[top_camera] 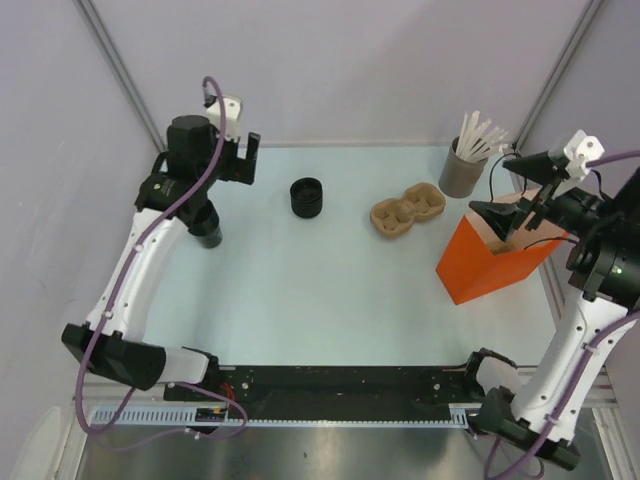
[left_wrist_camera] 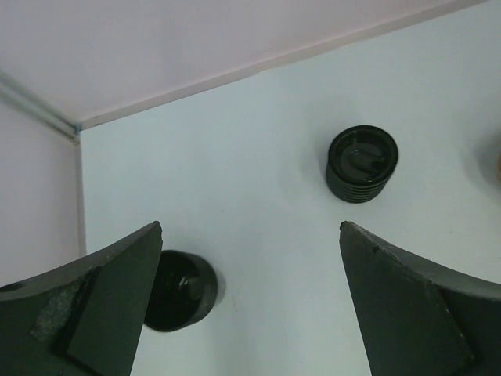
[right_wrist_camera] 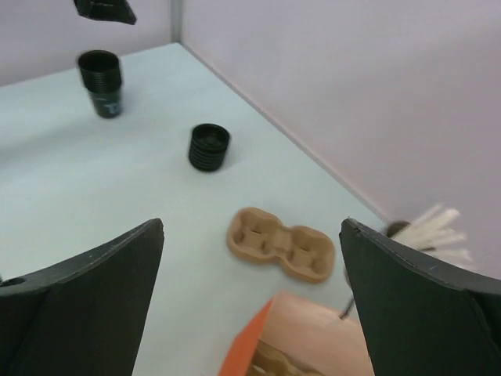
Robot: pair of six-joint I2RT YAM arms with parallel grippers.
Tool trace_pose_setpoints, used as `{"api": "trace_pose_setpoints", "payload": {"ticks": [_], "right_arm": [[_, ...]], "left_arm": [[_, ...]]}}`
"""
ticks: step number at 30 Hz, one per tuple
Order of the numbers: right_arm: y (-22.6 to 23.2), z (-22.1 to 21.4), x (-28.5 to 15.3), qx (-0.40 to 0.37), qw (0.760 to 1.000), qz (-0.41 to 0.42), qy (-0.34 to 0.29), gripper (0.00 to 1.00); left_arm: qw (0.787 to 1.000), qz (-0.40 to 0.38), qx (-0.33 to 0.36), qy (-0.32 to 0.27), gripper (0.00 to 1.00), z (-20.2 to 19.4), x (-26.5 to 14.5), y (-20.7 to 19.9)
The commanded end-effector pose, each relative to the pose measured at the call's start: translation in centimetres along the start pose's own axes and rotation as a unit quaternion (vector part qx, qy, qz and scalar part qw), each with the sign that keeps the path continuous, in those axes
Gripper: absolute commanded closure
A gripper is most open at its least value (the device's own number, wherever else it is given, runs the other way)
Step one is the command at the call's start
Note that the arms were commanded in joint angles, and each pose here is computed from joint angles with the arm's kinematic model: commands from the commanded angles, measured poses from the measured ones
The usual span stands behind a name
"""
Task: Pack the takeout coffee
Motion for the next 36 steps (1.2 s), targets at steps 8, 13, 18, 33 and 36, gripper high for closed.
{"api": "trace_pose_setpoints", "payload": {"ticks": [8, 13, 18, 33, 36], "right_arm": [[7.8, -3.7, 14.0, -0.013, 0.987, 0.130, 0.093, 0.00], [10.8, -7.1, 18.0, -0.012, 0.974, 0.191, 0.124, 0.00], [12.4, -10.1, 20.0, -0.004, 0.962, 0.232, 0.143, 0.00], [15.7, -14.7, 20.6, 0.004, 0.941, 0.277, 0.197, 0.02], [15.9, -14.9, 20.6, 0.007, 0.939, 0.280, 0.199, 0.02]], "left_arm": [[0.997, 0.044, 0.047, 0.047, 0.00, -4.5, -3.9, 6.9], [0.995, 0.035, 0.042, 0.084, 0.00, -7.6, -2.9, 9.4], [0.994, 0.009, 0.042, 0.103, 0.02, -9.9, -1.9, 9.6], [0.987, -0.023, 0.018, 0.157, 0.33, -14.2, 2.0, 10.9], [0.986, -0.023, 0.013, 0.162, 0.42, -14.5, 2.6, 11.0]]}}
Point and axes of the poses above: each gripper's point midway between its finger pads, its own x axis out along the fingers, its own y axis along the line the jaws close on, z = x × y, the point moved 6 cm from there along -x, back along the fingers, and after that the axes turned 11 degrees about -x, right-handed, at the moved point
